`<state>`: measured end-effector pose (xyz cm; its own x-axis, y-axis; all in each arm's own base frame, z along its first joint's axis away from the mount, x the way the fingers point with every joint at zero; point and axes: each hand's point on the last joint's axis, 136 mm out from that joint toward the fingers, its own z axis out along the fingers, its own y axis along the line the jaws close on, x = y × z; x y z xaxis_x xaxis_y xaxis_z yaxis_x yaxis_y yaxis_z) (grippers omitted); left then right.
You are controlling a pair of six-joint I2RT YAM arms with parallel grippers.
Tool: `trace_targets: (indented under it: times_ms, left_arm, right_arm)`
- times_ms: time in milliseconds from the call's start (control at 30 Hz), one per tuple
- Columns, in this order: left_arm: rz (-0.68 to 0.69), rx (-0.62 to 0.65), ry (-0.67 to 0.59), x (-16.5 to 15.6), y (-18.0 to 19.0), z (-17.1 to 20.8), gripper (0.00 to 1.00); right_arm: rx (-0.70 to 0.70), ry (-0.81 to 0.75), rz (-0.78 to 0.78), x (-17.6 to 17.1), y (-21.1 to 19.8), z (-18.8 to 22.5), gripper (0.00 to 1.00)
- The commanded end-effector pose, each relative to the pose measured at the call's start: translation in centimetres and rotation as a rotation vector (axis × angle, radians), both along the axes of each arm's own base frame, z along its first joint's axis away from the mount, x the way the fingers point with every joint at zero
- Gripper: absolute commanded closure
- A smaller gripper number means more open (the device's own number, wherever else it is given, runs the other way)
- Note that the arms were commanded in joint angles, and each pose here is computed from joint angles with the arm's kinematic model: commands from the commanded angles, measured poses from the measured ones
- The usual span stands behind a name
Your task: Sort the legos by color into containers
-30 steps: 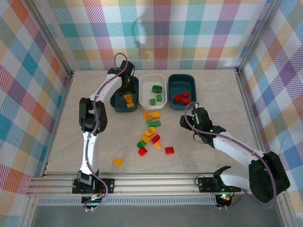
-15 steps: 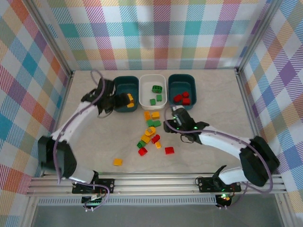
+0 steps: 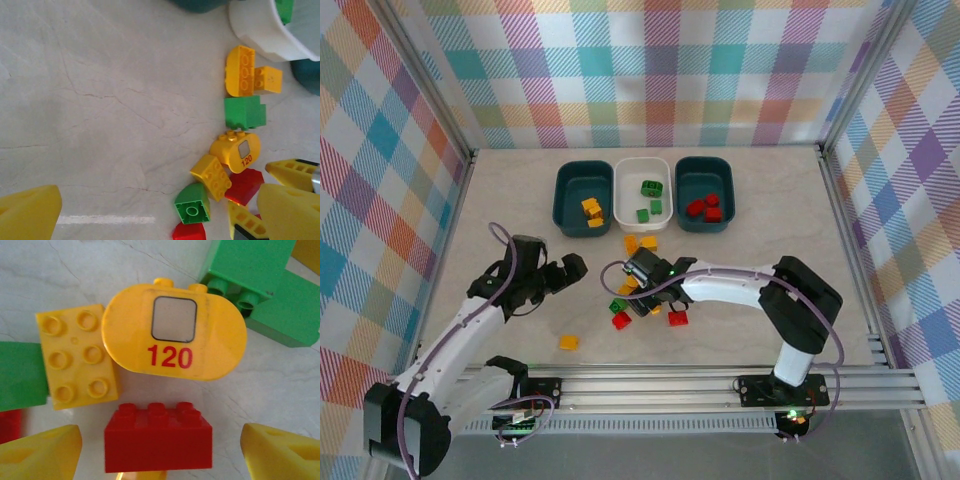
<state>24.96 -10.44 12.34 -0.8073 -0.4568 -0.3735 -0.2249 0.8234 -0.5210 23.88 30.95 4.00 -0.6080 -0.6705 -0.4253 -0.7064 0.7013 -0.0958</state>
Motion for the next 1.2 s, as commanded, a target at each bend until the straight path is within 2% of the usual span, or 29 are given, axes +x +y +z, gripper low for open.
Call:
trace_targets:
  times_ms: [0, 133, 300, 500, 800, 933, 1067, 1167]
  left_arm:
    - [-0.017, -0.013, -0.017, 0.2, -0.4, 0.7, 0.00]
    - [-0.023, -0.012, -0.010, 0.5, -0.5, 0.6, 0.00]
    - [-0.022, -0.007, -0.008, 0.5, -0.5, 0.5, 0.00]
    - [-0.024, 0.001, -0.001, 0.5, -0.4, 0.4, 0.00]
    - [-0.032, -0.013, 0.007, 0.8, -0.8, 0.6, 0.00]
    - [-0.035, -0.034, 0.021, 1.1, -1.3, 0.4, 0.00]
    - [-0.067, -0.023, 0.035, 1.1, -2.3, 0.3, 0.00]
    - [-0.116, 0.029, 0.041, 0.9, -3.2, 0.3, 0.01]
  right_arm:
    - [-0.081, -0.007, 0.061, 0.2, -0.4, -0.5, 0.17]
    - [-0.106, 0.036, 0.088, -0.2, -0.1, -1.8, 0.20]
    - [-0.073, 0.037, 0.085, -0.1, 0.6, -2.1, 0.26]
    - [-0.065, 0.013, 0.060, 0.5, 0.5, -1.8, 0.39]
    - [0.047, -0.066, -0.019, 1.8, -0.7, 3.0, 0.48]
    - [0.111, -0.125, -0.134, 5.2, -2.3, 5.9, 0.50]
    - [0.209, -0.169, -0.345, 11.1, -5.6, 8.5, 0.51]
    - [0.221, -0.184, -0.498, 16.0, -9.0, 8.8, 0.51]
